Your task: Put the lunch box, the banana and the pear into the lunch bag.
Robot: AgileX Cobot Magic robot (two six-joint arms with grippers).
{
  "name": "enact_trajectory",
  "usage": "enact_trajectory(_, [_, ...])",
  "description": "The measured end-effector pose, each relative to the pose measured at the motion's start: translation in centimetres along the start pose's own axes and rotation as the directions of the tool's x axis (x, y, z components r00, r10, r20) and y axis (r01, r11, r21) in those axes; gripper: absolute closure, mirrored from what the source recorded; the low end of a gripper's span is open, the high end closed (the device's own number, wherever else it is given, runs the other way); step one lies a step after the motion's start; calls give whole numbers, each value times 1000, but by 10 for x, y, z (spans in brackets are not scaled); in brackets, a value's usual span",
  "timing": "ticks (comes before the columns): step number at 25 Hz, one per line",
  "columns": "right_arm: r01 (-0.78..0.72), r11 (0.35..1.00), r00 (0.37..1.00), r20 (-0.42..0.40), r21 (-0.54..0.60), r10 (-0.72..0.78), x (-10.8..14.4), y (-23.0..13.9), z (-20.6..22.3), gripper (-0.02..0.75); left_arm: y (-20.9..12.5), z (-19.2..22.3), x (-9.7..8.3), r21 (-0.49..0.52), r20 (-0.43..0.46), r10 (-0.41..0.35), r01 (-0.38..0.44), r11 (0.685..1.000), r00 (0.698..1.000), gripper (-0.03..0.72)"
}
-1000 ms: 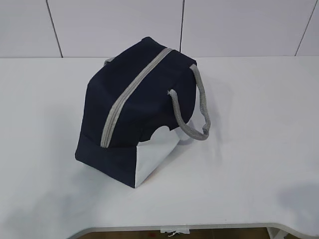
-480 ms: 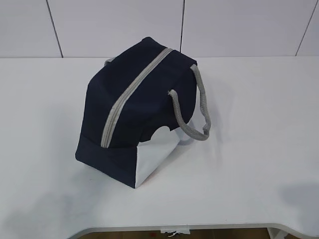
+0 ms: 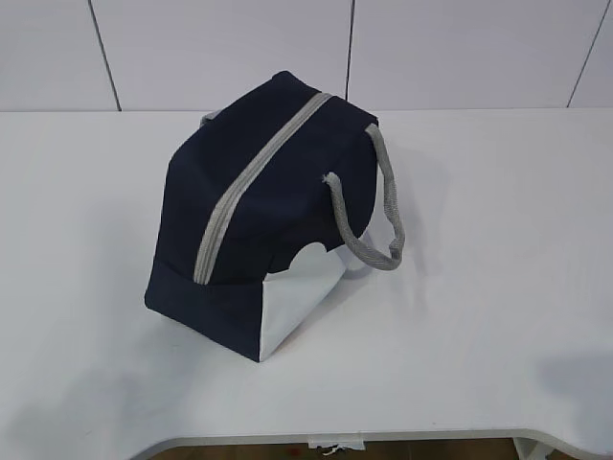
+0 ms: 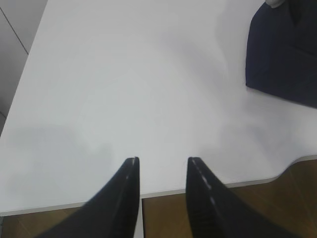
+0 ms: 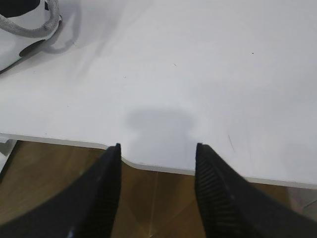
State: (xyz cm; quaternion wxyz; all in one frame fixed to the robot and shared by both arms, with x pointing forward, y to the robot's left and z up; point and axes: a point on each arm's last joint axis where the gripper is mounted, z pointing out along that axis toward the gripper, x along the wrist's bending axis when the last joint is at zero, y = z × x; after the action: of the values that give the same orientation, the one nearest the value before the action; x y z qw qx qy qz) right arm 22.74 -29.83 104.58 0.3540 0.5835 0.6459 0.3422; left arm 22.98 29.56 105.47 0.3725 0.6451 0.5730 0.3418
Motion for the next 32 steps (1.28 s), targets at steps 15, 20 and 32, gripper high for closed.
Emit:
enact_trajectory(15, [0,1000,1000,0,0,0,0,0,0,355,0,0,0,0,-18,-10,10,1000,1000,447])
enact_trajectory(20, [0,1000,1000,0,0,0,0,0,0,355,0,1,-1,-1,-93,-52,52,999,994,447])
enact_trajectory(32, [0,1000,1000,0,-2,0,0,0,0,355,0,1,-1,-2,-111,-63,63,998,992,447])
